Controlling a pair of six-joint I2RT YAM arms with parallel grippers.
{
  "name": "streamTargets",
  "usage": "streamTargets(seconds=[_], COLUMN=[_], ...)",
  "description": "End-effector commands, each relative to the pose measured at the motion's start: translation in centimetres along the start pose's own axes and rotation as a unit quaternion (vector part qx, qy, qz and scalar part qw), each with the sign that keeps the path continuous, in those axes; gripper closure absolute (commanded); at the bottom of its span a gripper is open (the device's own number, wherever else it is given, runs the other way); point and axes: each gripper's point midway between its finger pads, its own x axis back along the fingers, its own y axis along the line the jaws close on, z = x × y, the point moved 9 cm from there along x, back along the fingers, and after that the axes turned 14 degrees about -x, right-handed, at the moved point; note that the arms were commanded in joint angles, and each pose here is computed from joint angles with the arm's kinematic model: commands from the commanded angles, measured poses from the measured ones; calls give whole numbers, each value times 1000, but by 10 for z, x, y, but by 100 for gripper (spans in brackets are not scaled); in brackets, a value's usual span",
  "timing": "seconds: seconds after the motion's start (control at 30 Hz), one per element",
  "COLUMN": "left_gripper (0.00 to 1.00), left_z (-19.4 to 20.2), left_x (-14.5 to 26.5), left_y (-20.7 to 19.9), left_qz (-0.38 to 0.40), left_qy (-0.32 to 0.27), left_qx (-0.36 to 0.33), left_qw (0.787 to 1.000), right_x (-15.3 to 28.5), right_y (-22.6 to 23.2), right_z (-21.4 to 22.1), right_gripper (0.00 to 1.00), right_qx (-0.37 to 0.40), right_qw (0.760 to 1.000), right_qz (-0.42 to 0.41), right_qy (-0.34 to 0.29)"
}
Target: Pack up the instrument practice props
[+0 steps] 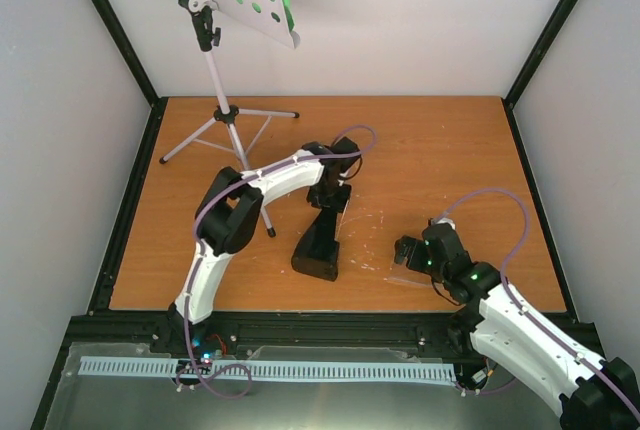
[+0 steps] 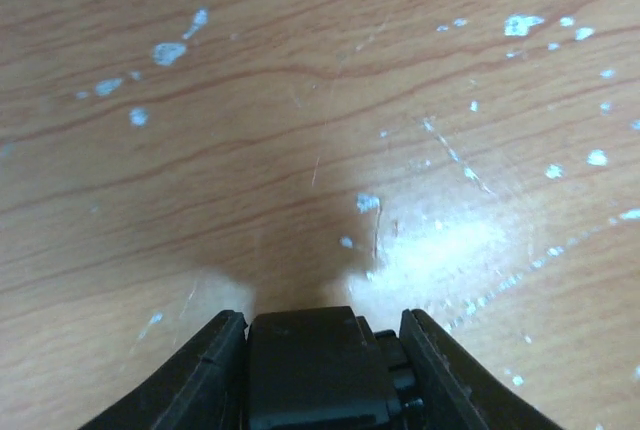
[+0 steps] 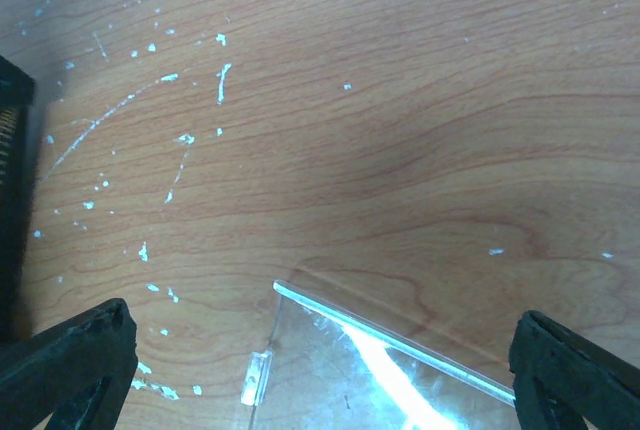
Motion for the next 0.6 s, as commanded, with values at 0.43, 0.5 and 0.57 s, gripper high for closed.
streamTargets(seconds=[0.43,0.5,0.57], left_gripper=[71,70,69], left_z=[28,36,47], left_x=[87,99,119], left_y=[-6,-6,-7], left_qz=[67,78,91], left_qy=[-226,-276,-340], left_qx=[-72,-93,-121], left_qw=[969,953,928], right_x=[16,16,17], right_y=[15,14,12], right_z=[-19,-19,-20], right_gripper=[0,0,0], right_qx=[15,15,17], right_qw=[999,999,998], right_qz=[3,-3,-1], right_qy=[-34,-44,-55])
